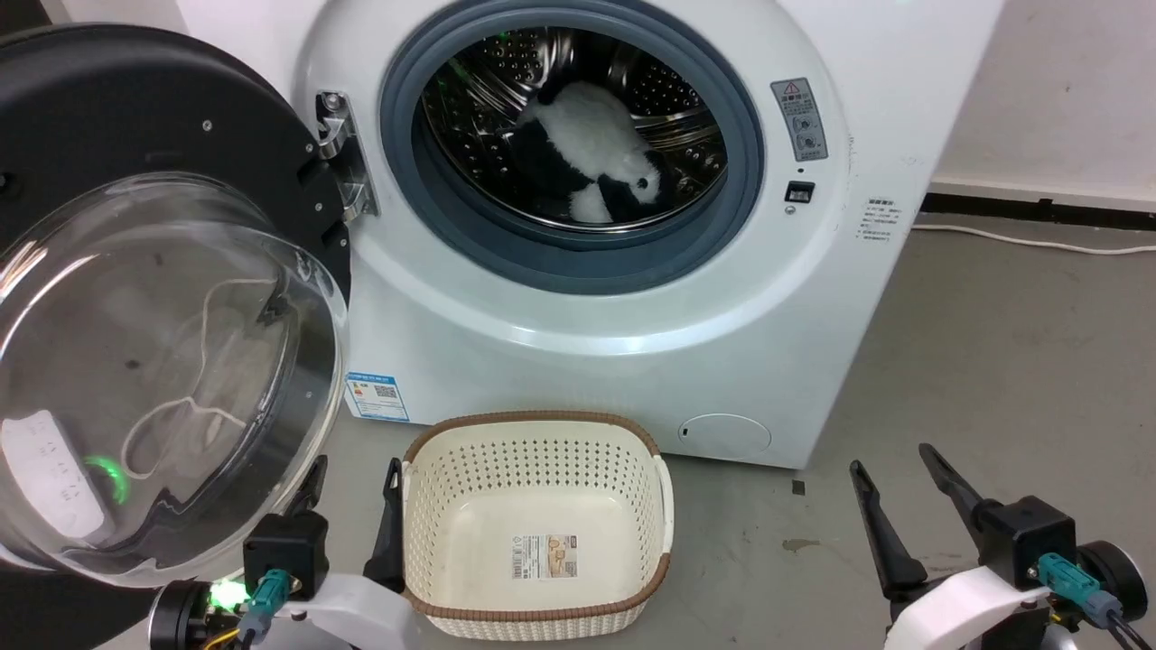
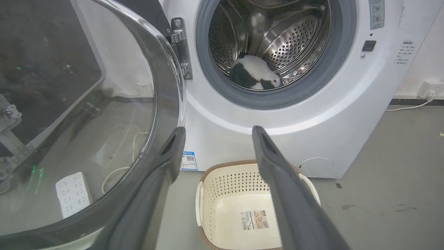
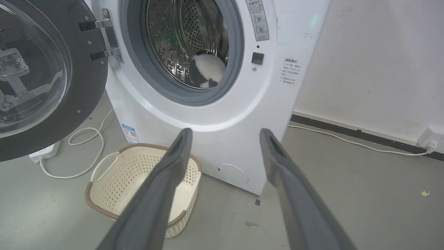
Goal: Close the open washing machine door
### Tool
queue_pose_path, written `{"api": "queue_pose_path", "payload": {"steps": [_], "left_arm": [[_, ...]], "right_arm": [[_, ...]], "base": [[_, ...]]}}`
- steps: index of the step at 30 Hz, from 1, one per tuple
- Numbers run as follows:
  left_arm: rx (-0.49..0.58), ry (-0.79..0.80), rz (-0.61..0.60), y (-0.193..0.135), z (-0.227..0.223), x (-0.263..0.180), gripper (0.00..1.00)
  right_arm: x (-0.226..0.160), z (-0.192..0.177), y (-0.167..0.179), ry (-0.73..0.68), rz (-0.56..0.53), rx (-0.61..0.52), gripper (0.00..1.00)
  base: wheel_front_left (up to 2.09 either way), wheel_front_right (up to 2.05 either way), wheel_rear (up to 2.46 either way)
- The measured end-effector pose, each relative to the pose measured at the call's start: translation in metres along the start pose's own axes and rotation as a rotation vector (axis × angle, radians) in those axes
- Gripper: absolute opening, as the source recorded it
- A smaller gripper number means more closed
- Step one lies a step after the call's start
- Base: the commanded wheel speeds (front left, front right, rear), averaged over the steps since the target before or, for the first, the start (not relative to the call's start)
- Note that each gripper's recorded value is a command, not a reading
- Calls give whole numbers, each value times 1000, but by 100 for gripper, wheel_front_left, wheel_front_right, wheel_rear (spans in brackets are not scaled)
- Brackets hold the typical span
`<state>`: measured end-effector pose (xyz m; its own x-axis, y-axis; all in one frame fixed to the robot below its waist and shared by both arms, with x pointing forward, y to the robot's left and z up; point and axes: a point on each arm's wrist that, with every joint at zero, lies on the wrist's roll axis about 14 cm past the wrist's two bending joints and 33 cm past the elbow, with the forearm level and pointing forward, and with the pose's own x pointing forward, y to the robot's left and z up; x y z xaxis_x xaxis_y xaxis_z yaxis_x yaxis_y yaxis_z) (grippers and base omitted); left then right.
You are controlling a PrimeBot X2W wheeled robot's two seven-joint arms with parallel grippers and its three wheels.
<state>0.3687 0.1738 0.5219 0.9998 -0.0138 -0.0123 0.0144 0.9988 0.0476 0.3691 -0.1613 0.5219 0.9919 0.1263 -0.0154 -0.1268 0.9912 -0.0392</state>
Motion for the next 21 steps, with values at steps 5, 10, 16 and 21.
{"api": "queue_pose_path", "payload": {"steps": [5,10,16,21], "left_arm": [[2,-10,1,0,2,-2,100],[5,-28,11,4,4,-7,100],[12,-40,30,11,6,-13,100],[23,-52,61,22,8,-21,100]], "right_arm": [[1,1,1,-9,3,0,100],[4,4,8,-28,25,5,100],[8,5,20,-37,62,9,100],[13,6,34,-46,106,11,100]], "base": [[0,0,0],[0,0,0],[0,0,0],[0,0,0]]}}
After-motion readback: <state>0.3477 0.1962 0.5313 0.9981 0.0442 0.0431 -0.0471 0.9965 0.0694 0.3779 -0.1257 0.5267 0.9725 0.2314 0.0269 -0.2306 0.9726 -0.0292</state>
